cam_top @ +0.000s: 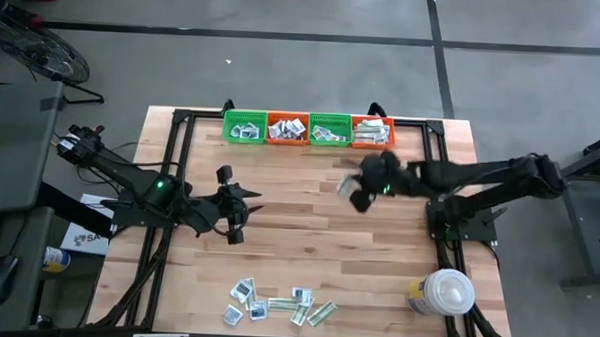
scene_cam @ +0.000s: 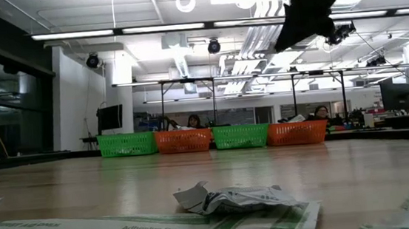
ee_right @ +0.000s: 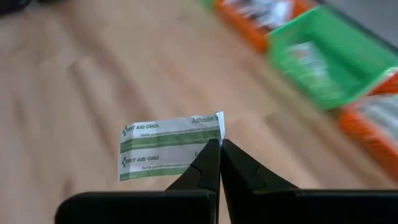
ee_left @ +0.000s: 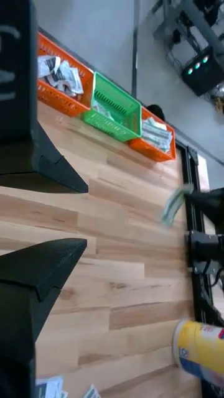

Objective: Pick & Place First Aid Supplies
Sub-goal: Put the green bandage pack in the right orange bin

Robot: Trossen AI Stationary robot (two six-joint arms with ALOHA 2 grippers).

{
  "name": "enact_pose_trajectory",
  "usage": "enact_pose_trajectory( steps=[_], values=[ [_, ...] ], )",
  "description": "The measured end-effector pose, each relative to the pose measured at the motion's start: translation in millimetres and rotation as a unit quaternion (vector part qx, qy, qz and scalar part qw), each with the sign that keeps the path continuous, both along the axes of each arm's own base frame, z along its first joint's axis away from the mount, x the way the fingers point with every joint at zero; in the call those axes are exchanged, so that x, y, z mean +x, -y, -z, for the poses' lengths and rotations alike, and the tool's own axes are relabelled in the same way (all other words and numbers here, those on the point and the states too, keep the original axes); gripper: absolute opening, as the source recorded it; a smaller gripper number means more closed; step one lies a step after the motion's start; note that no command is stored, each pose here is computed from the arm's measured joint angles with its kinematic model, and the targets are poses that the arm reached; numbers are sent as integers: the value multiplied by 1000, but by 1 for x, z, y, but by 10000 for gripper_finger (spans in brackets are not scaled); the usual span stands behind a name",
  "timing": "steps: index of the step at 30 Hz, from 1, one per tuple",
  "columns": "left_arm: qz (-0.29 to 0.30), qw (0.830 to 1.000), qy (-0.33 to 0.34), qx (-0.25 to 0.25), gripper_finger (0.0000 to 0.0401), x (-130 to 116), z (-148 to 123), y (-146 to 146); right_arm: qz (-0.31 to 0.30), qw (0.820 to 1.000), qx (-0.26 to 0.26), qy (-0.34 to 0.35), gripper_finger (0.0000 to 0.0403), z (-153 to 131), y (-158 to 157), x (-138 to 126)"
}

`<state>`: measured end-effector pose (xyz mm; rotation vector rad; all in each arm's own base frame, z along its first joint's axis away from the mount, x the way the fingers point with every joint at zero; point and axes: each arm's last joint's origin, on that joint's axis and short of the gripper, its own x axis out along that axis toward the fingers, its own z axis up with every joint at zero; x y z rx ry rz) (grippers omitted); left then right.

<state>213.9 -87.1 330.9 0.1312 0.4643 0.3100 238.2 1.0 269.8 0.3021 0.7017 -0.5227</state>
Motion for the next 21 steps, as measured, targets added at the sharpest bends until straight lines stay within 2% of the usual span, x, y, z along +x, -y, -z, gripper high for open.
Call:
enact_pose_trajectory(
  steps=[7, 13, 16, 21],
  values=[
    [-60, 997, 20, 35, 124, -1, -2, -4, 94, 995, -41, 11, 0, -13, 63, -16],
    [-129, 989, 44, 57, 124, 5, -7, -22, 182, 982, -42, 5, 0, -9, 111, -27],
    [-128, 989, 49, 61, 124, 13, -13, -38, 219, 975, -31, 0, 0, -4, 133, -33],
    [-80, 992, 43, 84, 124, 25, -19, -68, 274, 962, -7, -8, 0, 9, 164, -40]
  ],
)
